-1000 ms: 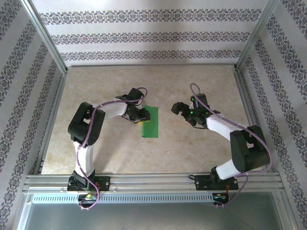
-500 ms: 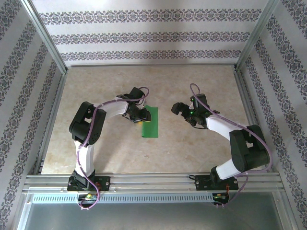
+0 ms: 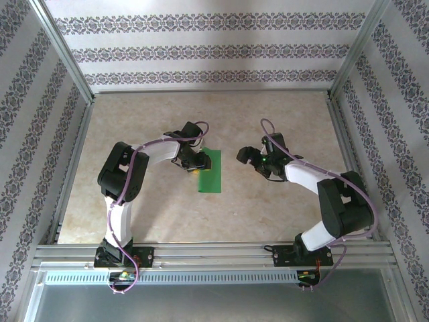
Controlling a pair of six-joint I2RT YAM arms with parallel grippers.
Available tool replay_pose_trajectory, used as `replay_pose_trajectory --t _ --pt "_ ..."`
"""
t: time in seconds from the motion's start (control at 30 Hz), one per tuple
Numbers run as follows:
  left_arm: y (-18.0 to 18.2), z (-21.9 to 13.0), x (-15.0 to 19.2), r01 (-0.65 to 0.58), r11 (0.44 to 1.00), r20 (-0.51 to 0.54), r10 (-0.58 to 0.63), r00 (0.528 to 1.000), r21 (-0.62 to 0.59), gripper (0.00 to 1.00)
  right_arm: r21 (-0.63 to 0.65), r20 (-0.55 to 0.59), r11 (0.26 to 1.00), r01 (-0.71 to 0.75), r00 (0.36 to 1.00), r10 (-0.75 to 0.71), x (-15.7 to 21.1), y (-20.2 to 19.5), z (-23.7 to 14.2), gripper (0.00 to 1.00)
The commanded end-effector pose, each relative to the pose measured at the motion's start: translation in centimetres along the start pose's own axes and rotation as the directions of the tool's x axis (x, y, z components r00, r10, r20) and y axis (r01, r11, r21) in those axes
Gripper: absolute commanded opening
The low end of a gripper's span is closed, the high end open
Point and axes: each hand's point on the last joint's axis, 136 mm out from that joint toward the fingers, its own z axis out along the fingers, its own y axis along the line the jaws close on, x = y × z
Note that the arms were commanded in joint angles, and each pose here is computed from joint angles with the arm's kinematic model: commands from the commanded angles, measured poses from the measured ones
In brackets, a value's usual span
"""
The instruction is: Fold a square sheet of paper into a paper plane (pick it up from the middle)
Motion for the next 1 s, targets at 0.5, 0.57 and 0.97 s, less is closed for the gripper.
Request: replay_pose_trajectory --t 0.5,0.57,0.97 --pt "10.5 6.9 7.5 0.057 0.934 -0.21 -0.138 0.968 -0.353 0.42 -0.188 -0.306 0.982 0.016 0.949 -0.075 5.1 7.6 6.3 0.17" --pt "10.7 7.0 7.6 0.065 0.931 -0.214 -0.15 0.965 -0.36 0.42 -0.184 -0.321 0.983 0.013 0.944 -0.072 5.5 7.7 6.8 0.15" --pt "10.9 7.2 8.1 0.071 0.929 -0.228 -0.163 0.96 -0.363 0.42 -0.157 -0.36 0.988 0.004 0.931 -0.061 6.6 7.1 8.1 0.15"
